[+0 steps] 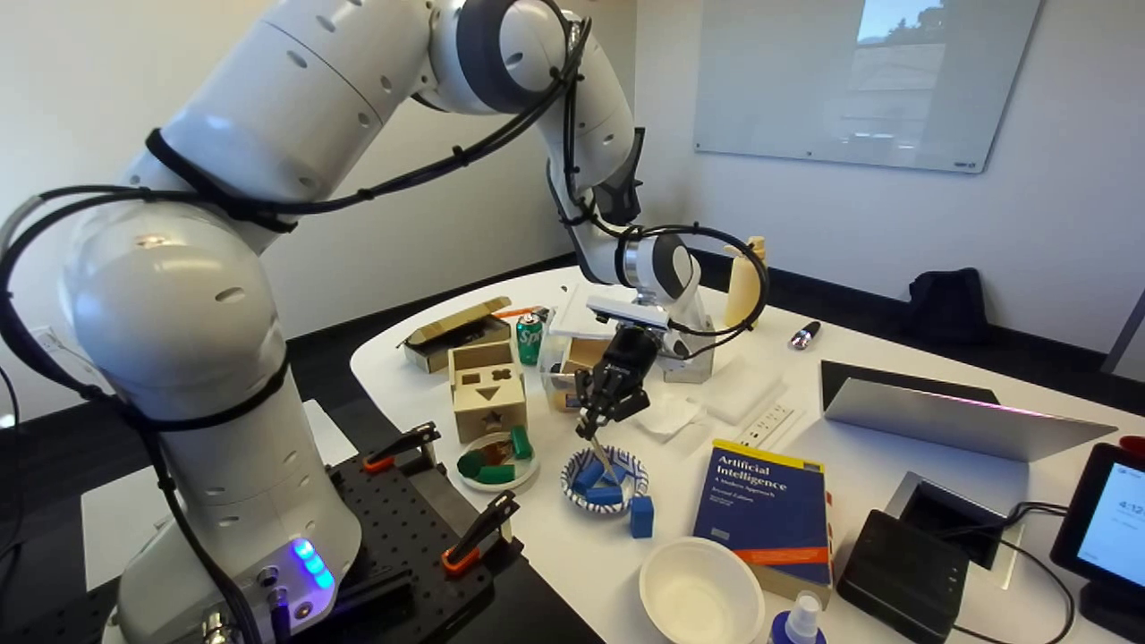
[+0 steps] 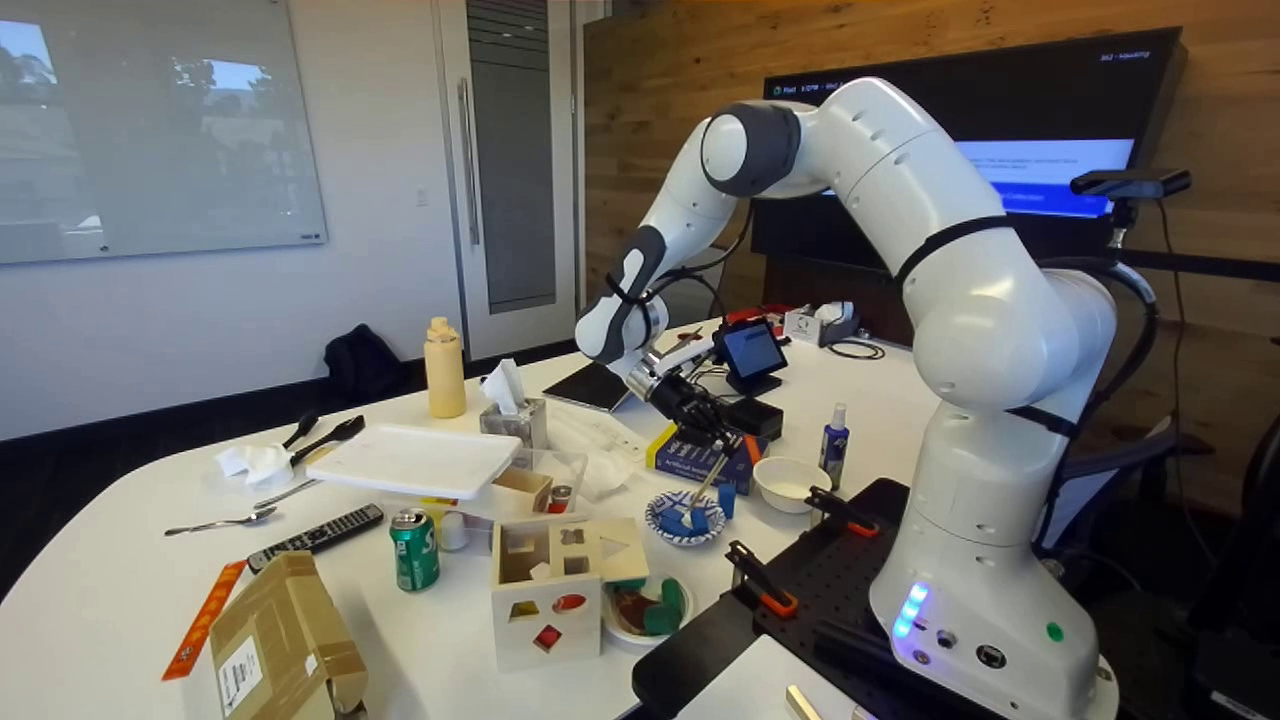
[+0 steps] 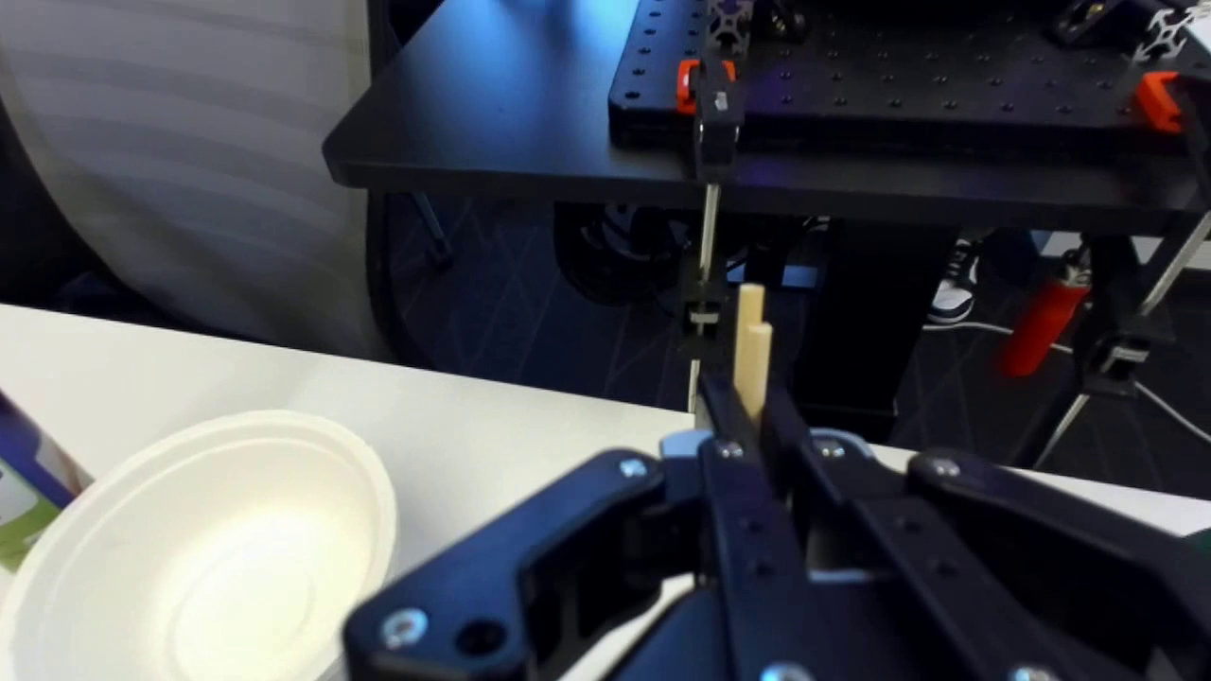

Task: Pick up the sticks from the table and mix the objects in the bowl

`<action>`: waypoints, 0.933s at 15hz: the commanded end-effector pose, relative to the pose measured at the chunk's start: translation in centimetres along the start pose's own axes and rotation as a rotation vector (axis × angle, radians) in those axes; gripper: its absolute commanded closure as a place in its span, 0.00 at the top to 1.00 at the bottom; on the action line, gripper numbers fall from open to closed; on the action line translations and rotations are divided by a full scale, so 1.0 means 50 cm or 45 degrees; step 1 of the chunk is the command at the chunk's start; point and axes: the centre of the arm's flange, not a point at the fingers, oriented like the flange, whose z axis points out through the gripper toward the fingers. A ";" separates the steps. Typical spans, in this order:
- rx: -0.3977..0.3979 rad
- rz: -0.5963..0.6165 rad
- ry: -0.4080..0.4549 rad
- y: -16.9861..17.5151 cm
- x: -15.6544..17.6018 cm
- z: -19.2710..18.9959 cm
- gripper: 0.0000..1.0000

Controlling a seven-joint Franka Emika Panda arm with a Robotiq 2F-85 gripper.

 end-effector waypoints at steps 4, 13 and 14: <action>0.018 -0.013 0.198 -0.010 -0.031 -0.046 0.02; -0.169 0.140 0.513 0.015 -0.055 -0.147 0.02; -0.188 0.150 0.536 0.019 -0.036 -0.142 0.02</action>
